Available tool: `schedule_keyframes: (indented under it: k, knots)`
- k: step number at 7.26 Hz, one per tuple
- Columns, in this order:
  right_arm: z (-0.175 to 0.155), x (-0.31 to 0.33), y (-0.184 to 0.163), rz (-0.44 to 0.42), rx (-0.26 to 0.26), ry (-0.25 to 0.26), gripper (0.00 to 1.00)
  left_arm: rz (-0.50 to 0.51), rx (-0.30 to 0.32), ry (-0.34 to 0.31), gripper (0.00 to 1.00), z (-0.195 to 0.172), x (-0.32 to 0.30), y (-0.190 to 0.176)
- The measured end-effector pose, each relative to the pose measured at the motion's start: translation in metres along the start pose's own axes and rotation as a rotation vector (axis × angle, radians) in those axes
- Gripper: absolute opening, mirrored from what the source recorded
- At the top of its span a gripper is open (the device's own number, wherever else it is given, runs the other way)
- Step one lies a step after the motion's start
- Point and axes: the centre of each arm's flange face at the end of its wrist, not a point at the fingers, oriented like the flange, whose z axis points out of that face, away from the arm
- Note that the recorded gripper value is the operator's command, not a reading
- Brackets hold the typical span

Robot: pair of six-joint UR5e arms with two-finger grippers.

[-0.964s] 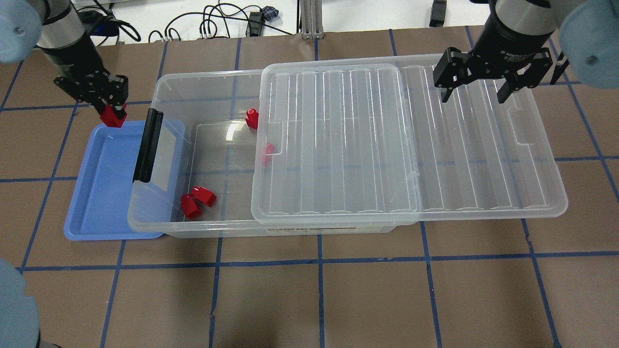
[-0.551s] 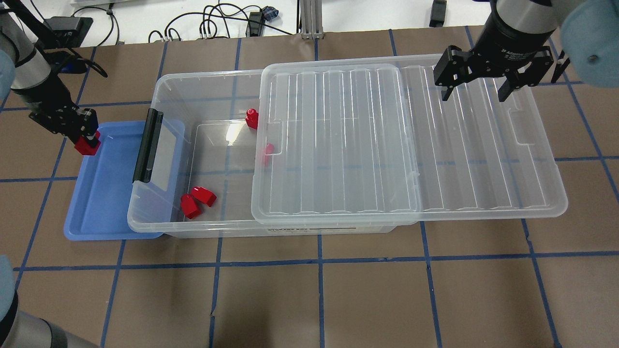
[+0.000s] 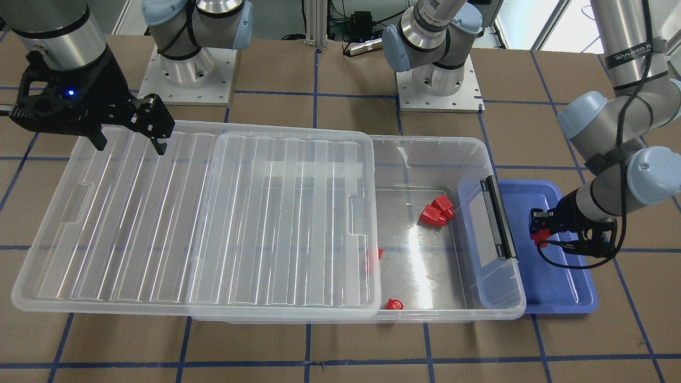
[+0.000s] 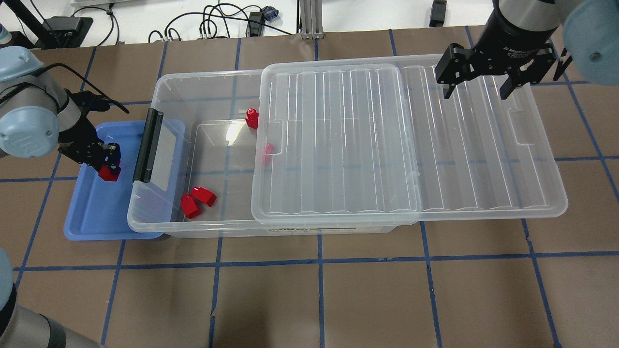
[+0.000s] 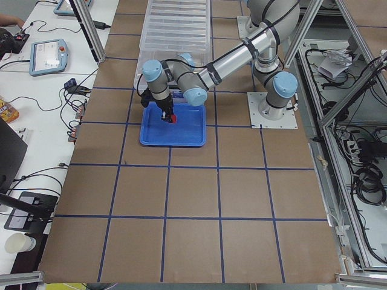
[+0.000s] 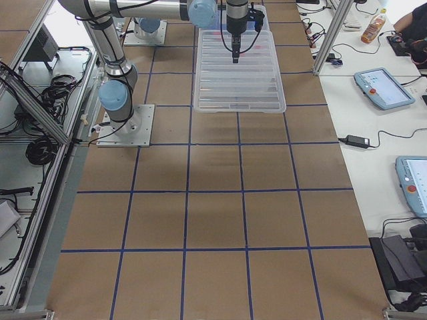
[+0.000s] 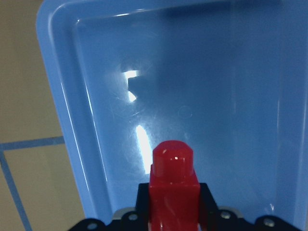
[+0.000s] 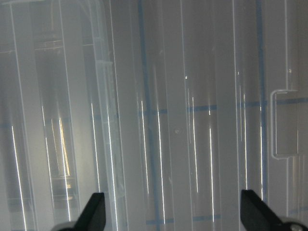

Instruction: Place red block in blue tray from box

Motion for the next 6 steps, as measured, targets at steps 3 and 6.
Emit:
schedule_keyframes:
  k: [3,6]
  knots:
    - [0.005,0.081,-0.018,0.049,-0.006,0.012,1.0,-0.024,-0.02,0.016,1.0,-0.081,0.02,0.001]
    - [0.031,0.191,-0.021,0.032,-0.089,0.064,1.0,0.006,0.015,-0.009,1.0,-0.216,0.107,0.013]
